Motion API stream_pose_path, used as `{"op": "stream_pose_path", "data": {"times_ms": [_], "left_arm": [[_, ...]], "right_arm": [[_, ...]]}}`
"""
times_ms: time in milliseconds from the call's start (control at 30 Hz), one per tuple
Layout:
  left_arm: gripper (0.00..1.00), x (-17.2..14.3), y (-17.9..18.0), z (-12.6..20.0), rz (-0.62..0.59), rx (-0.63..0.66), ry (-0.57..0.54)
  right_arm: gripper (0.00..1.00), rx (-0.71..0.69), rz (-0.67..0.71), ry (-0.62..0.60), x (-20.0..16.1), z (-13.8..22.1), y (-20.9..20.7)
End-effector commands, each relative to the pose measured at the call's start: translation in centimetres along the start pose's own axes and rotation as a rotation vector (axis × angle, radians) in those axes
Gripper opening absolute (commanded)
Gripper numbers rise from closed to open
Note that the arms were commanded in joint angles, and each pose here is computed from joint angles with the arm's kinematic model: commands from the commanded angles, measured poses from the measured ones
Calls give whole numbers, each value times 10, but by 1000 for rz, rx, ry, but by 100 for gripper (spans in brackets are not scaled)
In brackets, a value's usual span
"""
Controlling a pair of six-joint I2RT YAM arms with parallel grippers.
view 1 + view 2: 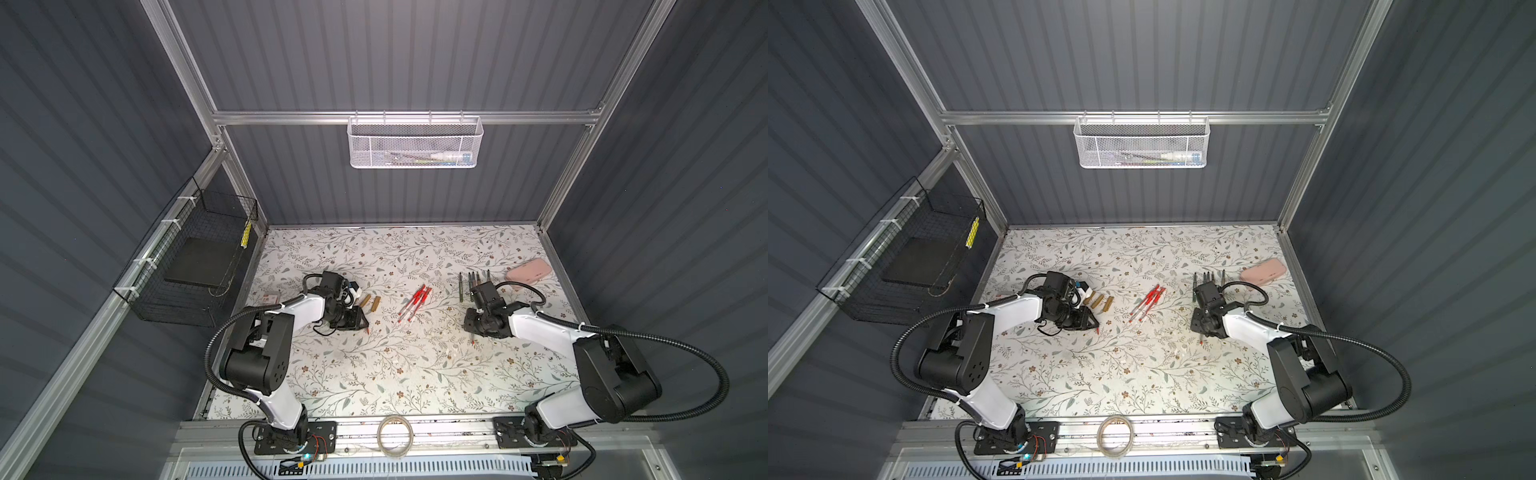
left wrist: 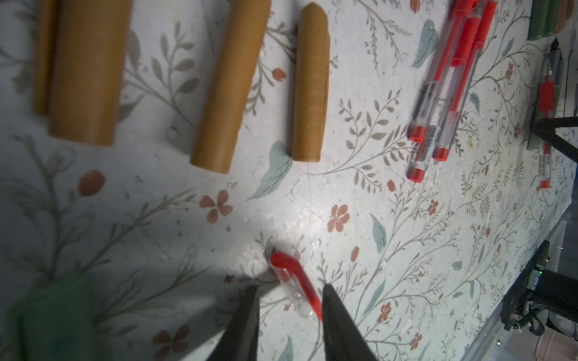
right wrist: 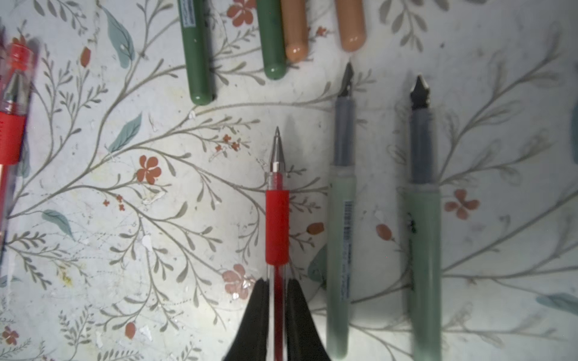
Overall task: Remove pen caps from pens
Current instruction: Place the pen cap at the center of the table.
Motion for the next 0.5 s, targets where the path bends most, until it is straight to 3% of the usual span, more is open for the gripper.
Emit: {"op": "stream_pose_path", "data": {"times_ms": [0, 267, 467], "left_arm": [[41, -3, 0, 6, -16, 39, -12], [46, 0, -12, 28, -68, 25, -93], [59, 7, -15, 49, -77, -9, -170]], "right_arm": [[0, -9, 9, -11, 8, 1, -1], [3, -30, 13, 5, 11, -1, -3], [6, -45, 14, 13, 10, -5, -4]]}}
Point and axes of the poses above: each gripper's point midway between its finger pads, its own z axis back along the fingers, its own y axis along the line the jaws close on, x = y × z, the point moved 8 cm from there along z, back along the fingers, and after that the axes turned 9 degrees about z, right-handed, at the moved point
